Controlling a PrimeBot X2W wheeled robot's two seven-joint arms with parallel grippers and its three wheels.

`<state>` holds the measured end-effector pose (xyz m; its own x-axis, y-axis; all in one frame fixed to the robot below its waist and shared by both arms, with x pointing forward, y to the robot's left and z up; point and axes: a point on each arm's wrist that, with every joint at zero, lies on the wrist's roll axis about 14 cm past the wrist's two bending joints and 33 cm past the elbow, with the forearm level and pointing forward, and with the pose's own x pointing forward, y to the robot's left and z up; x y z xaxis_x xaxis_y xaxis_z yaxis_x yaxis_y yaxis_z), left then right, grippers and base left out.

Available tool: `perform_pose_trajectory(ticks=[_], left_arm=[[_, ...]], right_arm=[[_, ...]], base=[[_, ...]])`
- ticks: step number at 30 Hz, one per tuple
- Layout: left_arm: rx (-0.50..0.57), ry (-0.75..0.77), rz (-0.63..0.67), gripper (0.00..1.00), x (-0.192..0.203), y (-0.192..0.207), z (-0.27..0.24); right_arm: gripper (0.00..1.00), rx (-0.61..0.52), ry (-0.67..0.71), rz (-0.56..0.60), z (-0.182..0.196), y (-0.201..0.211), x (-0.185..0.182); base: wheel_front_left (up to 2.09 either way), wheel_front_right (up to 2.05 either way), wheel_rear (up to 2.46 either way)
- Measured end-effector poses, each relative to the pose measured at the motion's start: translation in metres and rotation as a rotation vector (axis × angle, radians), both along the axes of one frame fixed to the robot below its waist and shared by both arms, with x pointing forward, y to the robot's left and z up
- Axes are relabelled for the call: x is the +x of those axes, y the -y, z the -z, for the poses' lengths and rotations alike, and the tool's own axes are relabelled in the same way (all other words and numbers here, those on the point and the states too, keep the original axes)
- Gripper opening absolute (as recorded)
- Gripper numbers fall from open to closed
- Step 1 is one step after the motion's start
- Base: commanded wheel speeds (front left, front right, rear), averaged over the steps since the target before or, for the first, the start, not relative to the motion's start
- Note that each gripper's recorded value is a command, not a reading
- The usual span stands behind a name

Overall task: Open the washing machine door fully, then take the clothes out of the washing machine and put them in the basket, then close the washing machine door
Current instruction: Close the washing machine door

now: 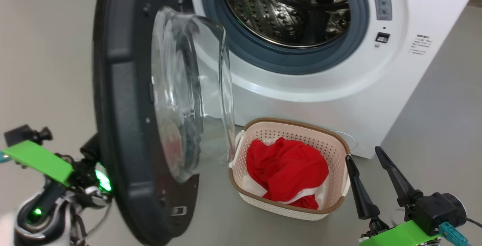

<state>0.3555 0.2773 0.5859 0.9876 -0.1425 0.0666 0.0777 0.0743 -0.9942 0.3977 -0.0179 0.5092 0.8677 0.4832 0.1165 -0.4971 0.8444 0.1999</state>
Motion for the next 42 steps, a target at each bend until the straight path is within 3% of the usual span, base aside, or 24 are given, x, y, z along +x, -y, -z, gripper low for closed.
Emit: perform_pose_trajectory(ticks=[42], left_arm=[[-0.117,0.063,0.341,0.00,0.069,0.155,-0.009]], right_arm=[[1.00,0.015,-0.036,0.258,0.007,0.089,-0.011]], base=[[0.00,0.00,0.00]])
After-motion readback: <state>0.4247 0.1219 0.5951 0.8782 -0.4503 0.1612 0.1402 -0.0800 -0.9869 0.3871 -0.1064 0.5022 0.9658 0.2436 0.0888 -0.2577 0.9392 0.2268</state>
